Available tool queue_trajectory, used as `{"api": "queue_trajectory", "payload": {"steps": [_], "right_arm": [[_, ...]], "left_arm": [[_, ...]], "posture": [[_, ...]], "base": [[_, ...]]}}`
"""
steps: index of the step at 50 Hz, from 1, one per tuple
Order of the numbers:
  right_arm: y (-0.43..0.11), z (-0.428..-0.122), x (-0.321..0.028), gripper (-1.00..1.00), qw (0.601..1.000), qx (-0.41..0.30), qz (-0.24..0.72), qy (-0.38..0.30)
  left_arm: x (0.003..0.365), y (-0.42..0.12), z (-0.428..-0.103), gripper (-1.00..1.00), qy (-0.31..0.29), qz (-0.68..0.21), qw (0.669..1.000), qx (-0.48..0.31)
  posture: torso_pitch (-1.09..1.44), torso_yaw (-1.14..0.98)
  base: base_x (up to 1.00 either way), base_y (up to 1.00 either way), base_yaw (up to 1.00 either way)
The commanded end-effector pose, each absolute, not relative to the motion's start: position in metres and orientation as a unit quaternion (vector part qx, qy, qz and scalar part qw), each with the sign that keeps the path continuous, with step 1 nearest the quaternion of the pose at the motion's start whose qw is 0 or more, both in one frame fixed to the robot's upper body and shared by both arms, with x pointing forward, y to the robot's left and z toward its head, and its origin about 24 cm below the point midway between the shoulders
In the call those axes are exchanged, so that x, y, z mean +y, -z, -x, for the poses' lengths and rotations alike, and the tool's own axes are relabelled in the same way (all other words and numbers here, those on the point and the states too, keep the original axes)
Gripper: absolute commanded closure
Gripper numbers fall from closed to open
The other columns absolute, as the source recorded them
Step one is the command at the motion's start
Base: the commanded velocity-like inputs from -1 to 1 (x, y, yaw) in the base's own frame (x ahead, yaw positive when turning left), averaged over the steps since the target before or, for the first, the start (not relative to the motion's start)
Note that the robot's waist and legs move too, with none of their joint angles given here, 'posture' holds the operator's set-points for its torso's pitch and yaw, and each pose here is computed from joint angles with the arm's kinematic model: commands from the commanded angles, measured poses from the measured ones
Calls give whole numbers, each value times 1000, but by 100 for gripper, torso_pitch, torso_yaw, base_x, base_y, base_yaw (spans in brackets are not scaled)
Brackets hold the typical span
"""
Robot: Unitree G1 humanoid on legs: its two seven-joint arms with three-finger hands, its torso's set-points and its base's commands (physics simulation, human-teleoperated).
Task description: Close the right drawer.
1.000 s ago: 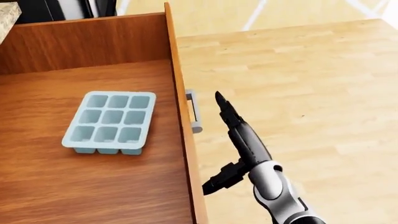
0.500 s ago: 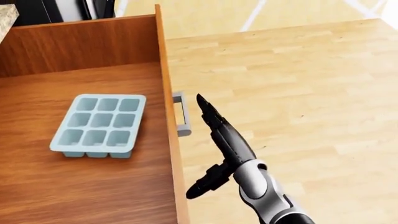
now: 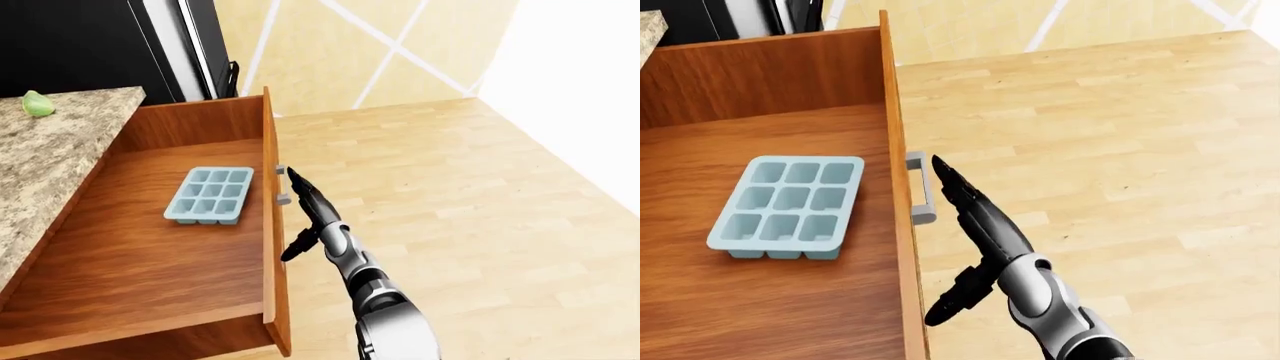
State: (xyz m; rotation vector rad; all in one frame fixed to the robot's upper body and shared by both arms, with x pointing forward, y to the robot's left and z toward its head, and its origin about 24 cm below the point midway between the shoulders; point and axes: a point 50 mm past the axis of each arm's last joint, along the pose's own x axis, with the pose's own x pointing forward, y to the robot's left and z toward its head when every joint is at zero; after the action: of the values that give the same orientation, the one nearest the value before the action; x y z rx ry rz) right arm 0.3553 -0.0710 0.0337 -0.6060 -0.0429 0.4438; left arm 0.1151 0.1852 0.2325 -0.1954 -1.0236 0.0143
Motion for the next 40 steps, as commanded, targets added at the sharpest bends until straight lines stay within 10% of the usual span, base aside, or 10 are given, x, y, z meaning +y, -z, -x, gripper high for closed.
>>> {"api": "queue_trajectory", "payload": {"steps": [1, 40], "right_arm": [[-58, -359, -49, -100, 925, -87, 280, -241], [-67, -355, -16, -100, 903, -103, 298, -292]], "left_arm": [[184, -238, -110, -100, 2, 89, 856, -509], [186, -237, -109, -100, 0, 90, 855, -510]], "posture": [[0, 0], [0, 0]], "base": [[0, 0, 0], [0, 0, 0]]}}
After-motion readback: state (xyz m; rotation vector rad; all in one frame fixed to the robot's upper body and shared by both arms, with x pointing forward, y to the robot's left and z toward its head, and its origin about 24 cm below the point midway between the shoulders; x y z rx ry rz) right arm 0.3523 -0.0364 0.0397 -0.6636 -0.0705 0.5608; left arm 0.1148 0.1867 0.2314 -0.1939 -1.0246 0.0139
